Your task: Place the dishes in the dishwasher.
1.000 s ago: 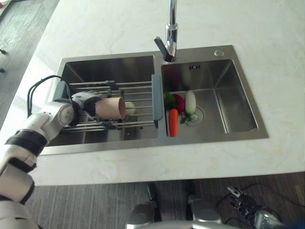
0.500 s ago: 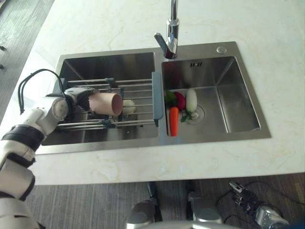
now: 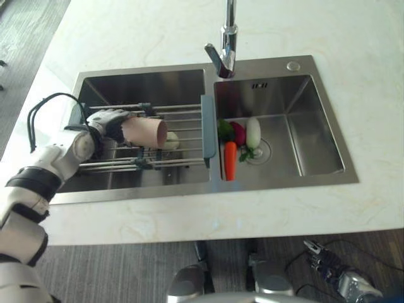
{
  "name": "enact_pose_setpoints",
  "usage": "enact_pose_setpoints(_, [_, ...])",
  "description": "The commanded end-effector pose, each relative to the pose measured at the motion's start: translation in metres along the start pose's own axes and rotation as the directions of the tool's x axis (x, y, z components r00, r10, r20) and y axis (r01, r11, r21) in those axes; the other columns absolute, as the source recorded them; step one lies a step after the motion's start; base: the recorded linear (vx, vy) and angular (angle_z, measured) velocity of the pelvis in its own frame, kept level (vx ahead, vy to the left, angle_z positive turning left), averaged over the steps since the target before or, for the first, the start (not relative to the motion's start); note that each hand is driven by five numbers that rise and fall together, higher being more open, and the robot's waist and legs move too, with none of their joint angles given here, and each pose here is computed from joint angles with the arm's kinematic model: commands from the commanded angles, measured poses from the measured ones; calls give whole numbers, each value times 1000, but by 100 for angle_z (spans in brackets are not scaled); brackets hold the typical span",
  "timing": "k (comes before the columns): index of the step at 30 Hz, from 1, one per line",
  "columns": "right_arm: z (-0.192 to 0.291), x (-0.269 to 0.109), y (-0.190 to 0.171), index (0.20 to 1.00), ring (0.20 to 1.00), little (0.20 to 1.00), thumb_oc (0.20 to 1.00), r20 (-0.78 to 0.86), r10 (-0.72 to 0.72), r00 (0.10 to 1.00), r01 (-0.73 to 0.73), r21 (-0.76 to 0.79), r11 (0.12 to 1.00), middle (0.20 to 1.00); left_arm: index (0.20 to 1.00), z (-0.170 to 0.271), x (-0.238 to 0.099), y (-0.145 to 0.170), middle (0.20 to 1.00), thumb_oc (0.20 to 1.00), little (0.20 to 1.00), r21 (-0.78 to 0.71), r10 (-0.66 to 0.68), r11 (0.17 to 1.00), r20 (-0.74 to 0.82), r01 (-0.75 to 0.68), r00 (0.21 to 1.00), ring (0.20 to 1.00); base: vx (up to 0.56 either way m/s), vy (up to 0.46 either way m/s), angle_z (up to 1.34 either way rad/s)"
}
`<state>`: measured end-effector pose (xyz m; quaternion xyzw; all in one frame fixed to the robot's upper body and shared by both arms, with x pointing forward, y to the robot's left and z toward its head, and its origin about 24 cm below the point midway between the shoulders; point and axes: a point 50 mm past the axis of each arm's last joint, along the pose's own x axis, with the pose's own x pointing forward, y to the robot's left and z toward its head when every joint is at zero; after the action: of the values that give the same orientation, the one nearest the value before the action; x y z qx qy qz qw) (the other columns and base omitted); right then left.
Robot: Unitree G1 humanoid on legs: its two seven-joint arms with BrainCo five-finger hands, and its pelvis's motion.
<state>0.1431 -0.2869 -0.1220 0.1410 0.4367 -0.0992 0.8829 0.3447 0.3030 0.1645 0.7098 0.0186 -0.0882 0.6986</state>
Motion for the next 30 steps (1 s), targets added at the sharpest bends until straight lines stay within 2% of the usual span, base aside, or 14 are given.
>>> enact_pose_setpoints(1, [-19, -5, -2, 1000, 1000, 1000, 1000, -39, -10, 999, 9, -19, 1000, 1000, 200, -4, -3, 19, 200, 200, 200, -175, 216, 960, -33, -219, 976, 200, 36, -16, -1])
enact_pose_setpoints(3, [-31, -7, -2, 1000, 1000, 1000, 1000, -64, -21, 998, 20, -11, 1000, 1000, 200, 1, -6, 16, 200, 200, 200, -283, 325, 903, -36, -322, 945, 200, 69, -31, 0])
enact_pose_setpoints(11, [-54, -13, -4, 1000, 1000, 1000, 1000, -120, -36, 992, 37, 7, 999, 1000, 200, 22, -13, 28, 200, 200, 200, -329, 509, 818, 32, -472, 860, 200, 45, -30, 2])
enact_pose_setpoints(14, [-59, -14, -3, 1000, 1000, 1000, 1000, -131, -40, 991, 42, 14, 999, 1000, 200, 27, -16, 31, 200, 200, 200, -350, 535, 799, 42, -490, 844, 200, 41, -33, 2])
enact_pose_setpoints(18, [-72, -17, -1, 1000, 1000, 1000, 1000, -162, -46, 986, 53, 36, 998, 1000, 200, 33, -22, 32, 200, 200, 200, -437, 614, 712, 11, -549, 789, 200, 43, -65, 9])
enact_pose_setpoints(19, [-78, -18, 0, 1000, 1000, 1000, 1000, -181, -48, 982, 56, 40, 998, 1000, 200, 37, -26, 35, 200, 200, 200, -442, 655, 680, 7, -585, 755, 200, 5, -95, 11])
enact_pose_setpoints(21, [-81, -19, 0, 1000, 1000, 1000, 1000, -187, -52, 981, 61, 42, 997, 1000, 200, 37, -29, 37, 200, 200, 200, -440, 670, 668, 6, -600, 742, 200, 1, -89, 6])
enact_pose_setpoints(27, [-92, -21, 1, 1000, 1000, 1000, 1000, -231, -77, 970, 100, 89, 991, 1000, 200, 32, -56, 64, 200, 200, 200, -352, 771, 591, -18, -726, 636, 200, 12, -126, 15])
enact_pose_setpoints(30, [-94, -21, 2, 1000, 1000, 1000, 1000, -242, -80, 967, 105, 93, 990, 1000, 200, 25, -69, 65, 200, 200, 200, -335, 794, 560, -45, -758, 607, 200, -14, -129, 24])
